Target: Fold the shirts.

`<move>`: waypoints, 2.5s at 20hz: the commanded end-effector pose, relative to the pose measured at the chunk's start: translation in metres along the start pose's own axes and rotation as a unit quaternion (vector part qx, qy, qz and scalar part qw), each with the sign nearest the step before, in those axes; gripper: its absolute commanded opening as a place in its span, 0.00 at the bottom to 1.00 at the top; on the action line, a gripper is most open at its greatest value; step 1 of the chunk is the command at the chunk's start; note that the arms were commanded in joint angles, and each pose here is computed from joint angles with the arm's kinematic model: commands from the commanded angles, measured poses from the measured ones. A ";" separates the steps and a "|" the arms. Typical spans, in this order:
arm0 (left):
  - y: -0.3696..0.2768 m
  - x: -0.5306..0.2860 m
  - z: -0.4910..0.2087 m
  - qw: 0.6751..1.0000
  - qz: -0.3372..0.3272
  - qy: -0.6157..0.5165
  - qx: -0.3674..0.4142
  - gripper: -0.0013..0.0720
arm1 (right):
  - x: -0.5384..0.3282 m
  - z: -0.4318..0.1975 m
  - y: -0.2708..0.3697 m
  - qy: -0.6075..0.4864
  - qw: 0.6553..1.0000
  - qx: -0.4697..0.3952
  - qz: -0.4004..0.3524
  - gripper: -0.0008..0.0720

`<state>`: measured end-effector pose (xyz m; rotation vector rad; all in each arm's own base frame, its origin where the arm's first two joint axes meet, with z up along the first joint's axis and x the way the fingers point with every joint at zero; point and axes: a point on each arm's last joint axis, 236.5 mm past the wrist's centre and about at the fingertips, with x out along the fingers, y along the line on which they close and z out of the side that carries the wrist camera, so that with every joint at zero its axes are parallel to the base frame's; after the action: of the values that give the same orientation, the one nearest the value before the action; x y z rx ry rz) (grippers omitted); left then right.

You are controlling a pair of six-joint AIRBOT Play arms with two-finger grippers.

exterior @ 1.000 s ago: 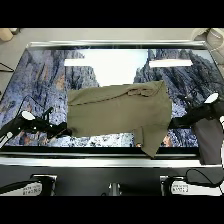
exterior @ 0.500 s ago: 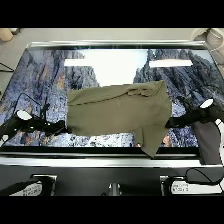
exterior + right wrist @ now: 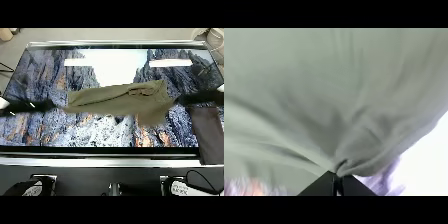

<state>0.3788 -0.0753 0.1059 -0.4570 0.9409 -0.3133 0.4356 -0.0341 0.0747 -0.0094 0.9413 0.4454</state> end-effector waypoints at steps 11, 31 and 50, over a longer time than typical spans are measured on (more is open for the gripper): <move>-0.252 -0.480 0.069 0.772 -0.041 -0.588 0.240 0.05 | -0.482 0.115 0.240 -0.475 0.744 -0.306 -0.356 0.03; 0.089 0.066 0.058 0.990 0.120 0.075 0.015 0.05 | 0.094 0.037 0.043 0.103 0.990 -0.089 -0.040 0.03; 0.117 0.129 0.070 0.986 0.098 0.122 0.057 0.05 | 0.118 0.066 0.009 0.035 0.993 -0.076 -0.088 0.03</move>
<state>0.5471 -0.0099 -0.0117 -0.2948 1.0816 -0.1484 0.5724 0.0379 0.0195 -0.2169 0.8629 0.3258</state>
